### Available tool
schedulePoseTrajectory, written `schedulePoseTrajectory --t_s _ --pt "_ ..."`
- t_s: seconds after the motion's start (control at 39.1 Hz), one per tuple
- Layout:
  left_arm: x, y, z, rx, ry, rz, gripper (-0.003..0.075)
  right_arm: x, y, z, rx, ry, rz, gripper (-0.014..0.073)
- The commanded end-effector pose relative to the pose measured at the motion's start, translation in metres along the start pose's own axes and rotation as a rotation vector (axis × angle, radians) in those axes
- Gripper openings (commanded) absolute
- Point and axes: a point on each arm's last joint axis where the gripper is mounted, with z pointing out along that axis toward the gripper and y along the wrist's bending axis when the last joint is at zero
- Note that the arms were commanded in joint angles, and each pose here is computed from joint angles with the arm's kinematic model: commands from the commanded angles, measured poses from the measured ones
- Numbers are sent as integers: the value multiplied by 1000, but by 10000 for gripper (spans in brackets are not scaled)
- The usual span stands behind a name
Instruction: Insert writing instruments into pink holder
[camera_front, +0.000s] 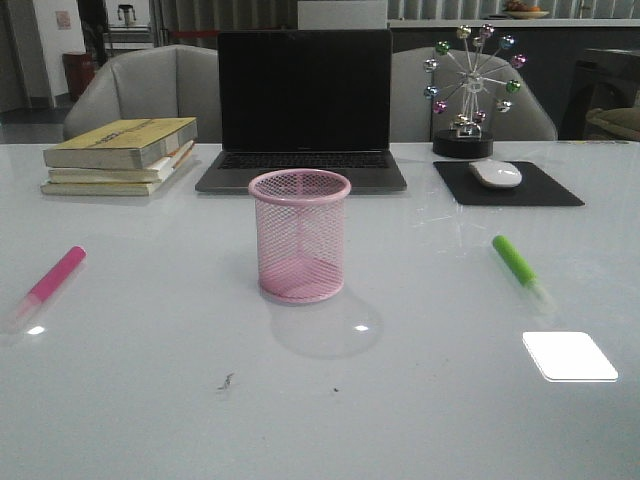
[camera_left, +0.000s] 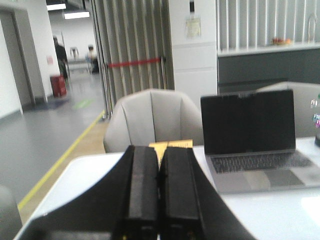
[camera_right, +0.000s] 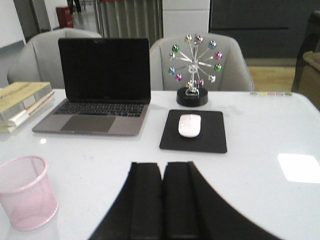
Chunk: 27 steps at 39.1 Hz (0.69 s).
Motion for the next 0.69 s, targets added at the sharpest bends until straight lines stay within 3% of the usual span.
schedulePoseTrajectory --t_s 0.0,0.31,0.61,0.66 --pt "-18 1 24 3 -35 -7 99 -20 1 18 1 -55 -8 58" --pt "4 -1 83 16 149 -7 104 -2 0 66 14 120 -8 59" --pt "13 -2 92 18 182 -9 106 0 0 74 14 121 -8 59" --pt "13 -2 92 18 182 -9 139 0 0 74 14 121 -8 59"
